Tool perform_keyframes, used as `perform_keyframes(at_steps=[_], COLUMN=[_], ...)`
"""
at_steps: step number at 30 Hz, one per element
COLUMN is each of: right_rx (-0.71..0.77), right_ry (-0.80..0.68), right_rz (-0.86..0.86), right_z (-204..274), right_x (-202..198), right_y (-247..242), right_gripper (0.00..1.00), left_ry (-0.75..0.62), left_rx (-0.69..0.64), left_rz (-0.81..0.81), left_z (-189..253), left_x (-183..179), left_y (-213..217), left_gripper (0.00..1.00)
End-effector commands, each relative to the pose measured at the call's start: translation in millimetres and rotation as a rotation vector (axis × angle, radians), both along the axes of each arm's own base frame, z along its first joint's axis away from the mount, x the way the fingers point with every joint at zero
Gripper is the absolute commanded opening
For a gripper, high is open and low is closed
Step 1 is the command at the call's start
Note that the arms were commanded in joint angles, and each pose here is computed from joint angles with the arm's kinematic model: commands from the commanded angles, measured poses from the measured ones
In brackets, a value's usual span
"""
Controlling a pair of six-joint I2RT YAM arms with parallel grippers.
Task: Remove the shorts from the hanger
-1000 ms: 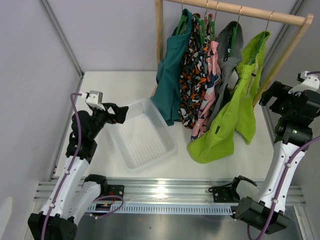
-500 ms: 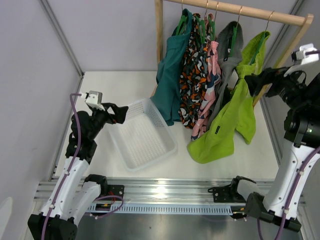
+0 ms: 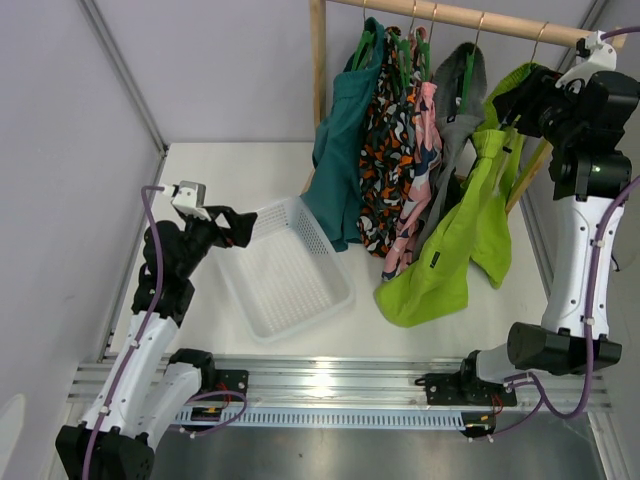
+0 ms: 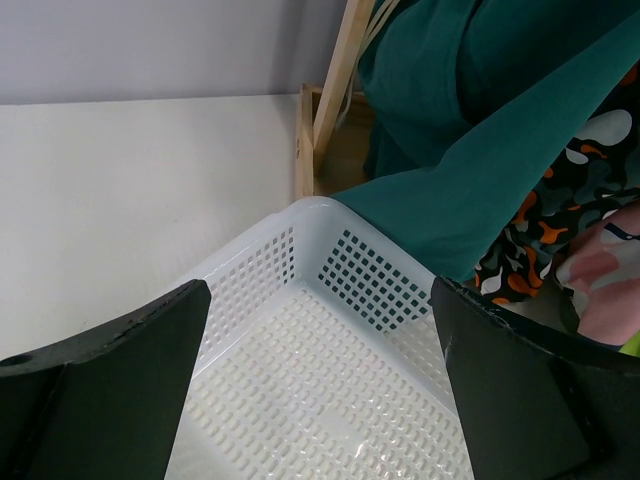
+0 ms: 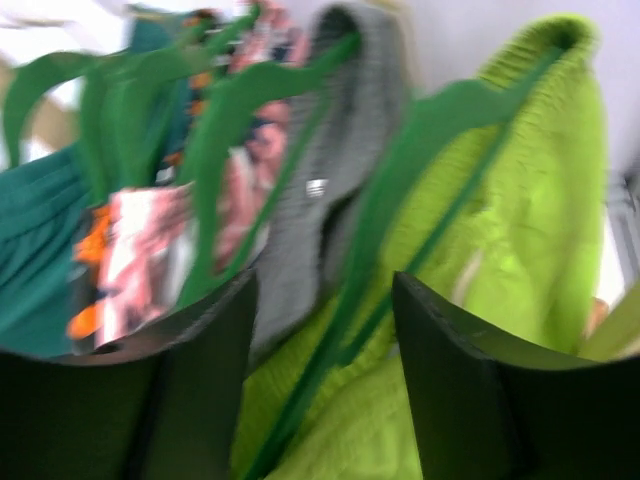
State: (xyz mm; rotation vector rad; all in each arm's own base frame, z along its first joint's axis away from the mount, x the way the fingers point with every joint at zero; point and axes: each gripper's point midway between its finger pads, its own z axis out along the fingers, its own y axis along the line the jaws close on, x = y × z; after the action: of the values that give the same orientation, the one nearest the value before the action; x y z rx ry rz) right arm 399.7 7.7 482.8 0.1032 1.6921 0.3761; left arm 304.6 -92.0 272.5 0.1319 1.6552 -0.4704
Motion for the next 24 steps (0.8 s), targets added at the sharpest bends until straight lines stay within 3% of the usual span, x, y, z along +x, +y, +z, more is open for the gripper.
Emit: perform_keyframes(at_steps=[1, 5, 9, 16, 19, 24], right_rx=[-0.016, -0.056, -0.078, -0.127, -0.144, -0.179], right_ry=[-0.106, -0.079, -0.038, -0.075, -0.098, -0.169], right_rz=[-0.135, -0.174, -0.166, -0.169, -0.166, -0.118], right_z=[37.6, 26.7, 12.6, 25.9, 34.8, 60.8], right_x=[-0.8, 7.7, 15.0, 8.8, 6.0, -3.3], right_y=[-20.3, -29.6, -30.8, -33.7, -35.2, -31.8], right_gripper=[0.58, 0.48, 0.31, 0.07, 0.00, 0.00], left_ry=[-0.076, -0.075, -0.082, -0.086, -0.092, -0.105], left_rx=[-0.012, -0.017, -0.016, -0.015, -0.015, -0.015], left_rz=[-0.002, -0.011, -0.010, -0.013, -0.013, -0.021], left_z=[29.1, 29.8, 31.3, 32.2, 33.9, 36.8], left_x=[2.9, 2.5, 1.2, 0.4, -0.4, -2.2], left_y=[0.0, -1.6, -1.2, -1.5, -1.4, -2.4], left_gripper=[0.99, 0.99, 0.99, 0.99, 0.99, 0.99])
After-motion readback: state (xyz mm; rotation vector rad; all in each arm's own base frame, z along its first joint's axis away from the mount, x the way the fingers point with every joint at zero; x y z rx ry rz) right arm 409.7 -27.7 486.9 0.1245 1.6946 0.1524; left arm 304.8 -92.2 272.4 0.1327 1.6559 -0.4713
